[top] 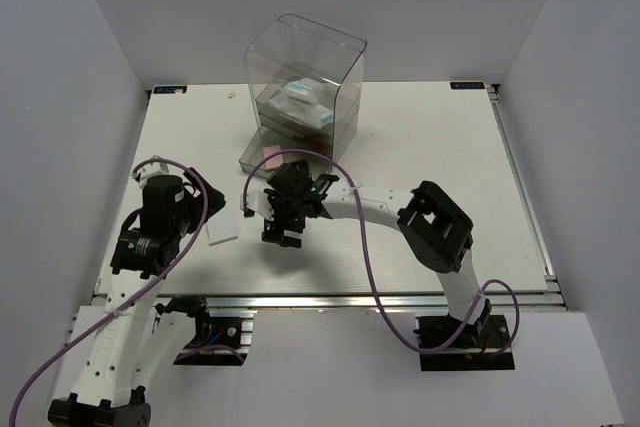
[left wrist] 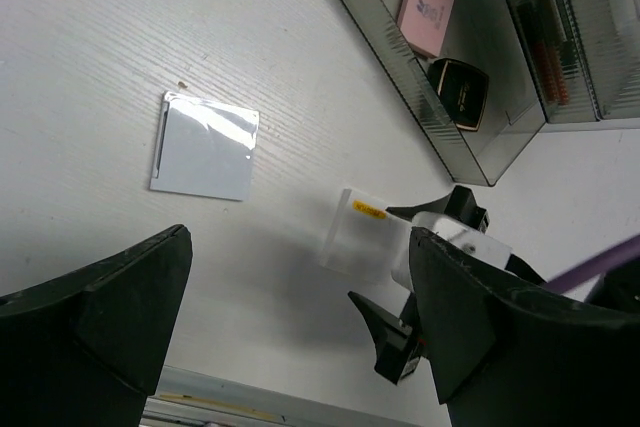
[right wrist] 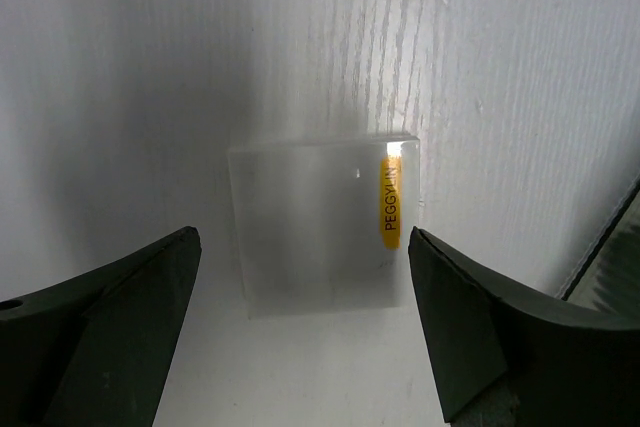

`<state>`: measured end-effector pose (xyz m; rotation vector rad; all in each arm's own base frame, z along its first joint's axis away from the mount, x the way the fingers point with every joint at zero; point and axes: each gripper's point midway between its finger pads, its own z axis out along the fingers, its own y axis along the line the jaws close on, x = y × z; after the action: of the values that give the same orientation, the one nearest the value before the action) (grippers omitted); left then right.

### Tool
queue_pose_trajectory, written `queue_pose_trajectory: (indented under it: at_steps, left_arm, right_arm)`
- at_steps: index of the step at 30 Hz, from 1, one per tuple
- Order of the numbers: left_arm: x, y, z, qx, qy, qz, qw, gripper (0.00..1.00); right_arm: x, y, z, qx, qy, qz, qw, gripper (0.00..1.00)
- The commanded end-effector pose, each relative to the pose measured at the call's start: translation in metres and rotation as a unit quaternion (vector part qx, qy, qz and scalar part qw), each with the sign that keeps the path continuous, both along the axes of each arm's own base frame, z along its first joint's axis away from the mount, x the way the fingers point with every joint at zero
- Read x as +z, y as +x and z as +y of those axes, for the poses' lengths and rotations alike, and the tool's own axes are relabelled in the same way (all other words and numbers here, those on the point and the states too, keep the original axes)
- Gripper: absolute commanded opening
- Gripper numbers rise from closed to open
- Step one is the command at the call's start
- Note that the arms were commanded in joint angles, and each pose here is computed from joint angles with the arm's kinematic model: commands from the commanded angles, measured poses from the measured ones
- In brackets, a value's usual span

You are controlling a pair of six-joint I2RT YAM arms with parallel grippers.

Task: Organize the makeup

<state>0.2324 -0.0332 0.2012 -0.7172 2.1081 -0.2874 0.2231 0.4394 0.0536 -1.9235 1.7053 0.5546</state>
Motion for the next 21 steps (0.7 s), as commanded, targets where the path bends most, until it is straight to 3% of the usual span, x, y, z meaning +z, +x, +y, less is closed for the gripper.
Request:
queue_pose_trajectory:
  at_steps: [1, 21]
  left_arm:
    - [-0.008, -0.005, 0.004, 0.016, -0.003, 0.014, 1.0, 0.98]
    - [-0.018, -0.01, 0.002, 0.019, -0.013, 0.025, 0.999, 0.98]
  right_arm:
    - [-0.005, 0.008, -0.001, -0.008, -0.024, -0.007, 1.0, 0.89]
    - [-0.039, 0.032, -0.009, -0.021, -0.065, -0.055, 0.996, 0.89]
